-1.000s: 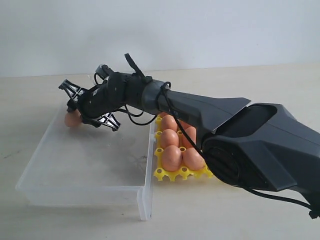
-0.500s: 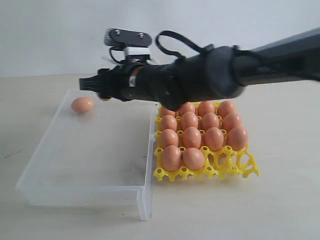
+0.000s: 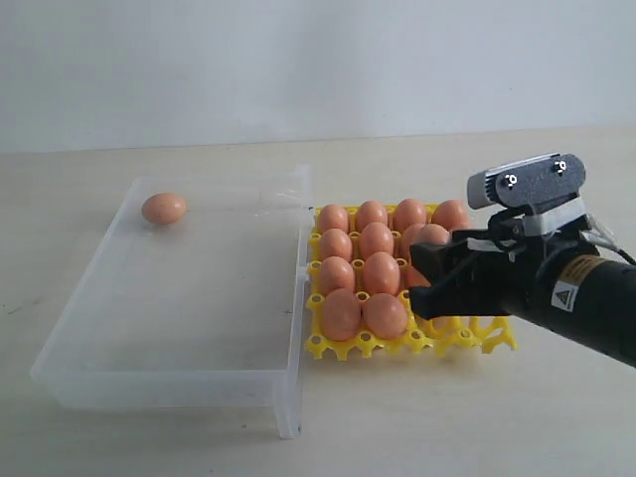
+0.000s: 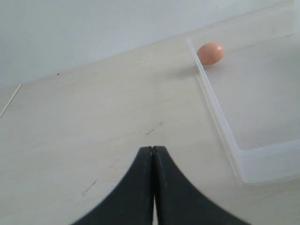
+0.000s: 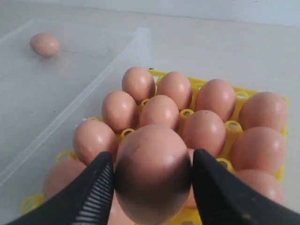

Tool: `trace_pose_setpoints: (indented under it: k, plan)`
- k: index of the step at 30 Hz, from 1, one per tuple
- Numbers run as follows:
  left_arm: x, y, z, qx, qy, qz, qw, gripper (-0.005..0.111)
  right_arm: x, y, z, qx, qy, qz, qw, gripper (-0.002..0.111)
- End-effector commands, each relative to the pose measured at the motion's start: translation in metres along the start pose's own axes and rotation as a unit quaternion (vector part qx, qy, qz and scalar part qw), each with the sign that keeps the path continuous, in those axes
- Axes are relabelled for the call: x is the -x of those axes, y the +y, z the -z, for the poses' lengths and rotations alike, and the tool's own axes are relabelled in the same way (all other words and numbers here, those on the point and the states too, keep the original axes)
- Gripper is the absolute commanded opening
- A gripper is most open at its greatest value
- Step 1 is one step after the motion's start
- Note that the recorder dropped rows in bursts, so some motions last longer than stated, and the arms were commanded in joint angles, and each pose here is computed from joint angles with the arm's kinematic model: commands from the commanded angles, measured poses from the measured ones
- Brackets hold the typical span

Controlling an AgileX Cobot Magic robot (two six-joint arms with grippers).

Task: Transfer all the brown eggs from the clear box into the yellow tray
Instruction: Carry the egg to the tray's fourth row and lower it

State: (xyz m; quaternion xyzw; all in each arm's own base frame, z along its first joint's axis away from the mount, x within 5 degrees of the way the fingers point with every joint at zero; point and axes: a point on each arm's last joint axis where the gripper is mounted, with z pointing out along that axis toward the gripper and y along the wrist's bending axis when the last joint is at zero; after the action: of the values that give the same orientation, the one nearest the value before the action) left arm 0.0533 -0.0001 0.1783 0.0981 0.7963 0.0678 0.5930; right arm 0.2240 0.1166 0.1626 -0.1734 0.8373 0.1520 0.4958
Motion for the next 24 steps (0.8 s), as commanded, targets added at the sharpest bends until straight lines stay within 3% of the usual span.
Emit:
trace_pose_setpoints:
  k: [1,24]
  plan:
    - [0.002,0.0,0.001,0.001,-0.008,0.003,1.0,0.0,-0.01,-0.002,0.001,-0.002,-0.004,0.02,1.0,0.0]
    - [0.002,0.0,0.001,0.001,-0.008,0.003,1.0,0.0,-0.043,-0.01,-0.025,-0.03,0.032,0.015,0.999,0.0]
